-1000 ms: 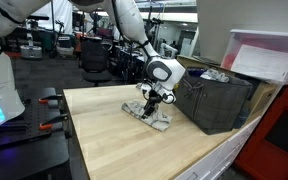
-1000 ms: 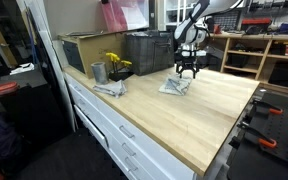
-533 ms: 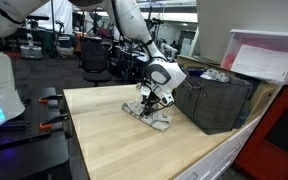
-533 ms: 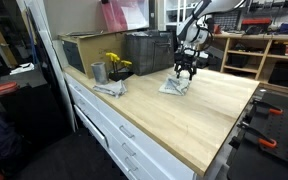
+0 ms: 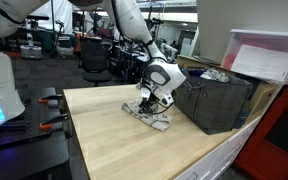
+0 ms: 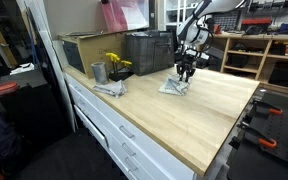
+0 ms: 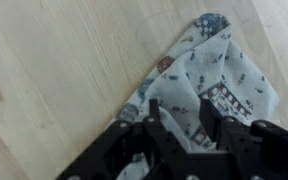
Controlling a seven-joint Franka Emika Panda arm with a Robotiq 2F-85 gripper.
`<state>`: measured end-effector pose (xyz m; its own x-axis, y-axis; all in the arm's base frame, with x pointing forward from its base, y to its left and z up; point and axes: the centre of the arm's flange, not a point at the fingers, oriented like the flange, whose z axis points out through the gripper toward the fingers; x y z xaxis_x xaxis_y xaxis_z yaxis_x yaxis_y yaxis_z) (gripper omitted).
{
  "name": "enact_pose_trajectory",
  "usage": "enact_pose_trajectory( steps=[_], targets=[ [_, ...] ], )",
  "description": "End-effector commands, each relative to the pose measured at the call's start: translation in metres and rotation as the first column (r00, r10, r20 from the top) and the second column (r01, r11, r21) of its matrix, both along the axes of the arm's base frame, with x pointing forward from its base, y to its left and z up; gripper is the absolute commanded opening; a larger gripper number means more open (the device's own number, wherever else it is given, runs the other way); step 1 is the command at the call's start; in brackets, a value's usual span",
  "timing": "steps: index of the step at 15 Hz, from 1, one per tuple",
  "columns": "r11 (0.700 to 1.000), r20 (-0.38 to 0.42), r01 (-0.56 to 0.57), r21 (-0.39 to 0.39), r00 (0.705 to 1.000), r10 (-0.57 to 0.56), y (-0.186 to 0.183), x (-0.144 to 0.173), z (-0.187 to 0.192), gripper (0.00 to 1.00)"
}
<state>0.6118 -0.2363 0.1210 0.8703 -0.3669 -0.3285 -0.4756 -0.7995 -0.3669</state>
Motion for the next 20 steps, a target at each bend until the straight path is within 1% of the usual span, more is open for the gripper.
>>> enact_pose_trajectory(
  steps=[1, 2, 3, 4, 5, 9, 10, 11, 15, 20],
  targets=[
    [1.0, 0.023, -0.032, -0.001, 0.999, 0.032, 0.001, -0.006, 0.008, 0.65],
    [0.999, 0.028, -0.037, -0.003, 0.999, 0.037, 0.001, -0.006, 0.008, 0.71],
    [0.999, 0.034, -0.038, -0.005, 0.999, 0.038, 0.001, -0.005, 0.009, 0.36],
    [0.999, 0.038, -0.039, -0.009, 0.999, 0.039, 0.001, -0.005, 0.01, 0.4],
    [0.999, 0.045, -0.045, -0.01, 0.998, 0.045, 0.001, -0.005, 0.01, 0.39],
    [0.998, 0.052, -0.05, -0.028, 0.997, 0.051, 0.005, -0.005, 0.013, 0.08],
    [0.998, 0.055, -0.049, -0.032, 0.997, 0.05, 0.006, -0.005, 0.014, 0.02],
    [0.998, 0.06, -0.046, -0.038, 0.997, 0.048, 0.007, -0.005, 0.015, 0.0],
    [0.996, 0.083, -0.038, -0.085, 0.995, 0.045, 0.017, -0.004, 0.022, 0.0],
    [0.989, 0.117, -0.065, -0.137, 0.99, 0.081, 0.059, 0.002, 0.042, 0.0]
  ],
)
